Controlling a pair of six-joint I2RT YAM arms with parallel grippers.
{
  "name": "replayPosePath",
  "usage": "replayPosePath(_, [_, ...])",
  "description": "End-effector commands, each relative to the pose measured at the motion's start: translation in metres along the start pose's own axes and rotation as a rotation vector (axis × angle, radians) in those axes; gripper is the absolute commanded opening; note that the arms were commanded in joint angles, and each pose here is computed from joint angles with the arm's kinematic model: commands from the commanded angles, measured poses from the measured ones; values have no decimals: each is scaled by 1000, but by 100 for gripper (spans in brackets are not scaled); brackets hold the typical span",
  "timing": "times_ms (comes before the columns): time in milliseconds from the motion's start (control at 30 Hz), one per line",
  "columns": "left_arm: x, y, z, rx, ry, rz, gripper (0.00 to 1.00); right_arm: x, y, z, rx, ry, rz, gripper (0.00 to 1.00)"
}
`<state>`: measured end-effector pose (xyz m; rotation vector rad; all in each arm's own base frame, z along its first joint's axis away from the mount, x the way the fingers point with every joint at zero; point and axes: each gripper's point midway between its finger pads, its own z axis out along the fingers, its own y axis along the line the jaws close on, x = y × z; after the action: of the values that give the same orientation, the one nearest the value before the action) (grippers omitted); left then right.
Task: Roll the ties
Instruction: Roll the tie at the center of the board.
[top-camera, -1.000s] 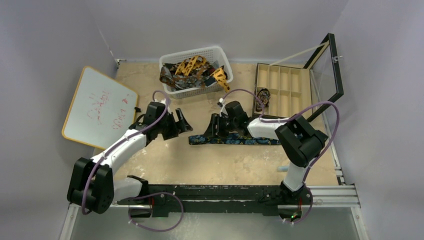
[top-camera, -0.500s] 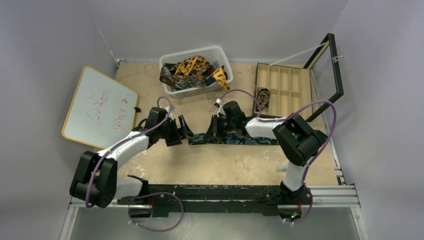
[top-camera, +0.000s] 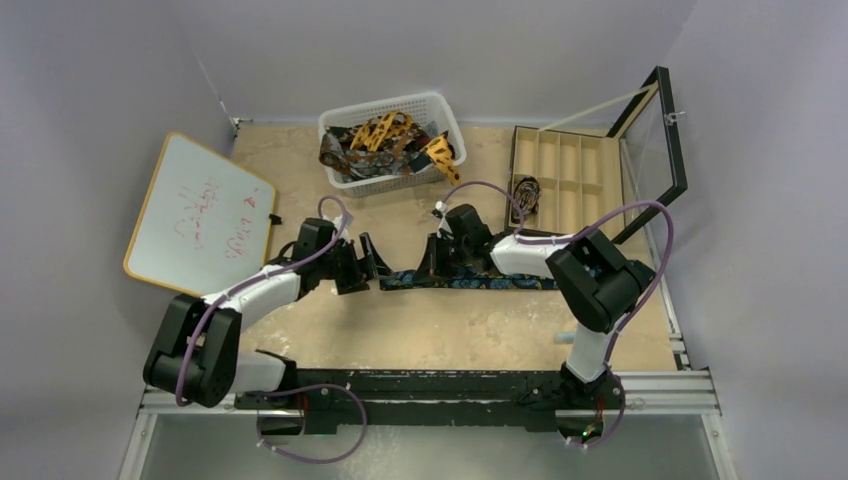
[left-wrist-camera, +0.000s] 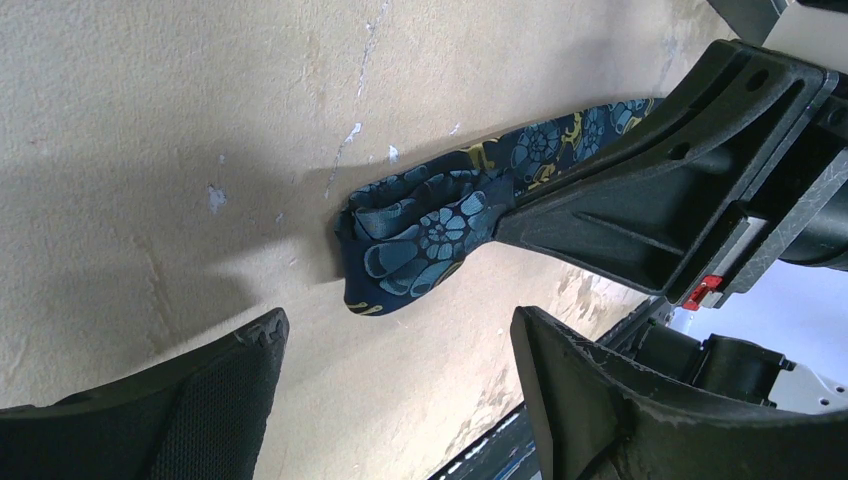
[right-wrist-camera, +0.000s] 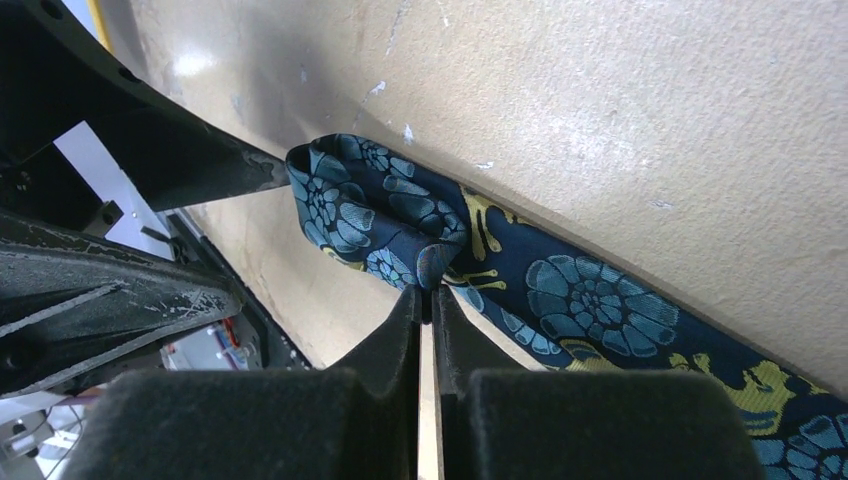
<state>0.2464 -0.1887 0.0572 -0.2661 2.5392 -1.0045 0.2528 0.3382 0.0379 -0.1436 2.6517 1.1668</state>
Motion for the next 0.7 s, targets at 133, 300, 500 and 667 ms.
replayPosePath(133, [-6,-7,5,62,-20,7,80,-18,7,-14,42,-59,-34,4])
replayPosePath(300, [-4,-4,7,58,-15,4,79,-11,-7,-7,72,-34,-18,6])
replayPosePath(500, [-2,-3,7,56,-11,7,78,-14,-15,-7,111,-50,-18,13])
replayPosePath(667, [-1,0,9,55,-5,10,74,-26,-7,-15,121,-78,-56,23])
